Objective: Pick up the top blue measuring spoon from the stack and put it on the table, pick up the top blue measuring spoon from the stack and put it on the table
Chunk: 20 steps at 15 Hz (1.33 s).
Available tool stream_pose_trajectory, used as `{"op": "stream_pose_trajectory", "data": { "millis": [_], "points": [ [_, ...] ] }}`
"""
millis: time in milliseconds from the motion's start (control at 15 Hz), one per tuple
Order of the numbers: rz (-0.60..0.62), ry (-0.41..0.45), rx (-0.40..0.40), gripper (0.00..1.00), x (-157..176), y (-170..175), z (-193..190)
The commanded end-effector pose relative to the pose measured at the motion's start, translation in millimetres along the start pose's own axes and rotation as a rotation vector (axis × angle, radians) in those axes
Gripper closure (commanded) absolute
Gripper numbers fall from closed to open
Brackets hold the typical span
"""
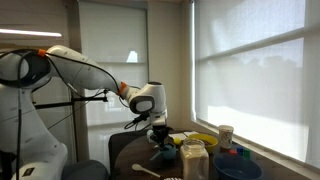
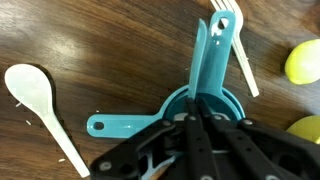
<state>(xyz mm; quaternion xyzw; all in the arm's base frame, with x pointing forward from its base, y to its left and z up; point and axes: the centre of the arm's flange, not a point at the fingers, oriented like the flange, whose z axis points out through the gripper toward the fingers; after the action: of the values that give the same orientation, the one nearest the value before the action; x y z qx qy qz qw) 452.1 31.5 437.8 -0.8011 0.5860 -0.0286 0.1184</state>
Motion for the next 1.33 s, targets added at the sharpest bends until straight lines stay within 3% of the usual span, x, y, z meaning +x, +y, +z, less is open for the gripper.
{"op": "stream_pose_trajectory", "data": {
  "millis": [0,733,800,1267],
  "points": [
    [0.004,-0.015,0.037,0.99,5.1,-0.8,-9.5],
    [-0.110,-0.014,0.040,0.99,12.5,-12.6,-42.3],
    [-0.122,-0.017,0.037,0.74,10.8,-14.1,-41.4],
    [-0.274,-0.053,-0.014,0.29,-12.4,-14.9,-27.5]
  ]
}}
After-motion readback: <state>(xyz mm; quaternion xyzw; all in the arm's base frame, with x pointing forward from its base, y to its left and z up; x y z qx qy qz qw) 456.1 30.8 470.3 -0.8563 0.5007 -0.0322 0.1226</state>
